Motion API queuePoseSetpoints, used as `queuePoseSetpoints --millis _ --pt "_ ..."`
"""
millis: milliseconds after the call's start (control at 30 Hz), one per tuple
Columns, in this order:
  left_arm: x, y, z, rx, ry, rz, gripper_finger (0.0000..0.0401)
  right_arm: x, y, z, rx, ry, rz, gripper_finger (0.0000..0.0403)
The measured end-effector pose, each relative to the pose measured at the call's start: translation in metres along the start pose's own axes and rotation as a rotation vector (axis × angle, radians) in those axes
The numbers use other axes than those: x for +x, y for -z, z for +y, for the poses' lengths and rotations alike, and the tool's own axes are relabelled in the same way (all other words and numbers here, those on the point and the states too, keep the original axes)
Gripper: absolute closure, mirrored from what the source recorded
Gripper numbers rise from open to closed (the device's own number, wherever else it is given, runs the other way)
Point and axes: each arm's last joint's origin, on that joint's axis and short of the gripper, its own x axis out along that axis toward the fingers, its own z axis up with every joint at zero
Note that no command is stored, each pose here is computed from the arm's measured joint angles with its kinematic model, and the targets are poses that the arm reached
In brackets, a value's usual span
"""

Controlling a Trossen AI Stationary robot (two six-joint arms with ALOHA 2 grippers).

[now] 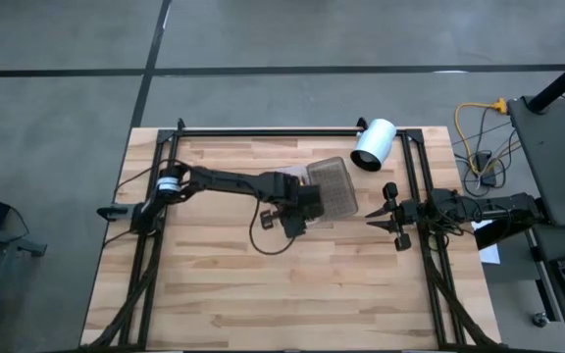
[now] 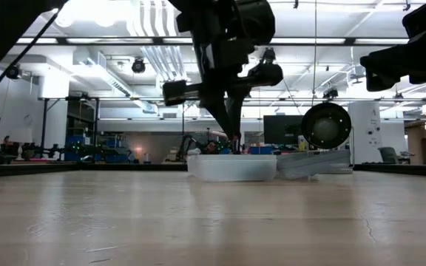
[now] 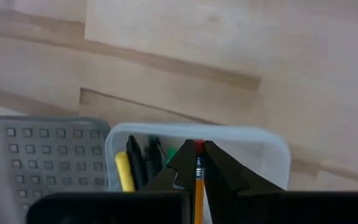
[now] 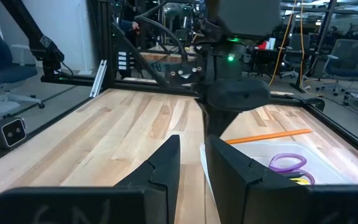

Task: Pick & place school supplies into a supply box
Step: Put the orange pencil into the supply box

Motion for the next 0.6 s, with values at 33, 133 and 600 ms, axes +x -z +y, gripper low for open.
queuePoseSetpoints --millis 33,133,600 --pt "0.000 0.003 0.001 0.006 -0.001 0.002 0.0400 0.000 0.000 0.000 0.000 0.000 0.000 0.0335" --pt "-0.001 0.011 0.003 0.022 -0.012 0.006 0.0400 0.000 0.000 0.000 0.000 0.000 0.000 0.0335" --pt "-0.001 0.030 0.005 0.013 -0.015 0.021 0.0400 0.000 0.000 0.000 0.000 0.000 0.000 0.0335"
